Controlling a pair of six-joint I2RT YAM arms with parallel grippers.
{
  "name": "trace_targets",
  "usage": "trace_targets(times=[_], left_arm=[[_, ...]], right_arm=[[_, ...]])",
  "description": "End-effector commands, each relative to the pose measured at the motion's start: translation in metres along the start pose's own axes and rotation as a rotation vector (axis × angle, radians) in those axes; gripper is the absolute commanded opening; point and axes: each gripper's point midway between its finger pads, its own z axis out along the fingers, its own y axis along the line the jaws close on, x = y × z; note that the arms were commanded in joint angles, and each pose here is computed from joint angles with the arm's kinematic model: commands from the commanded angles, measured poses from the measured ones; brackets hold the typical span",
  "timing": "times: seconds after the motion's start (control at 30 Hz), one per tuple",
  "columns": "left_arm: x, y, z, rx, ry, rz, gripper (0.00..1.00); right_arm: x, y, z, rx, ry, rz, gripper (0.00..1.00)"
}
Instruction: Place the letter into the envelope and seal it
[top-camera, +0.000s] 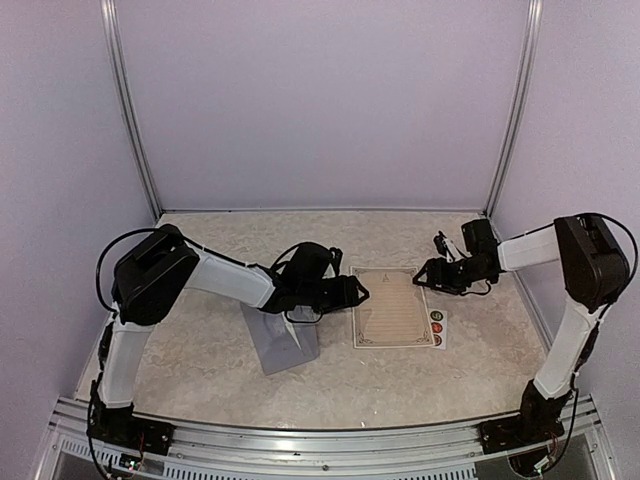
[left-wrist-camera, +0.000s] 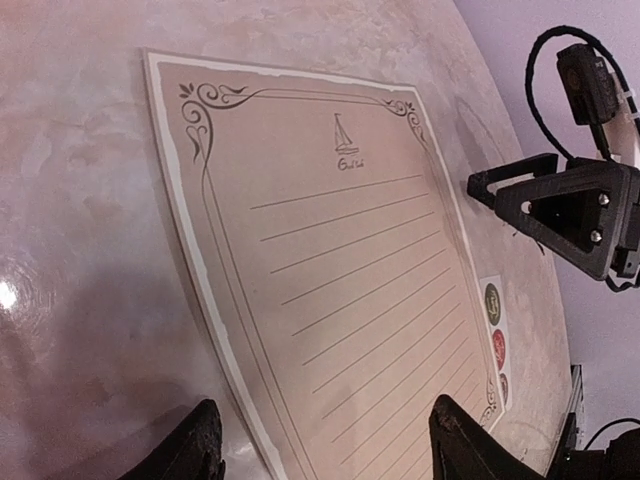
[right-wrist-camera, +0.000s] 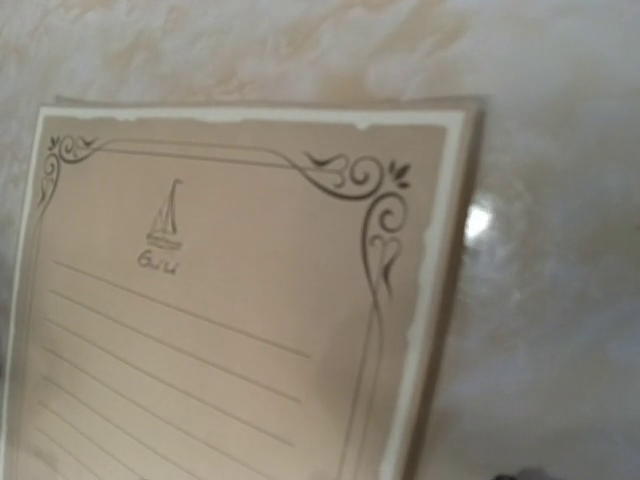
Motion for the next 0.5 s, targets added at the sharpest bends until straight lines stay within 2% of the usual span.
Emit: trace_targets(times=[0.0,0.3,0.47], left_arm=[[0.003,0.019,0.013,-0.036,0.024,0.008,0.64],[0.006,0.036,0.027,-0.028,0.039,0.006,0.55],[0.007,0.039,0.031,-0.022,0.043,0.008,0.52]], right_arm=[[-0.008,0.001,0.008,-0.053,0.006,-0.012,0.68],[0.003,0.006,0.028,-0.156,0.061,0.031,0.64],[0.012,0.012,0.031,-0.214,0.091,0.057,0.58]])
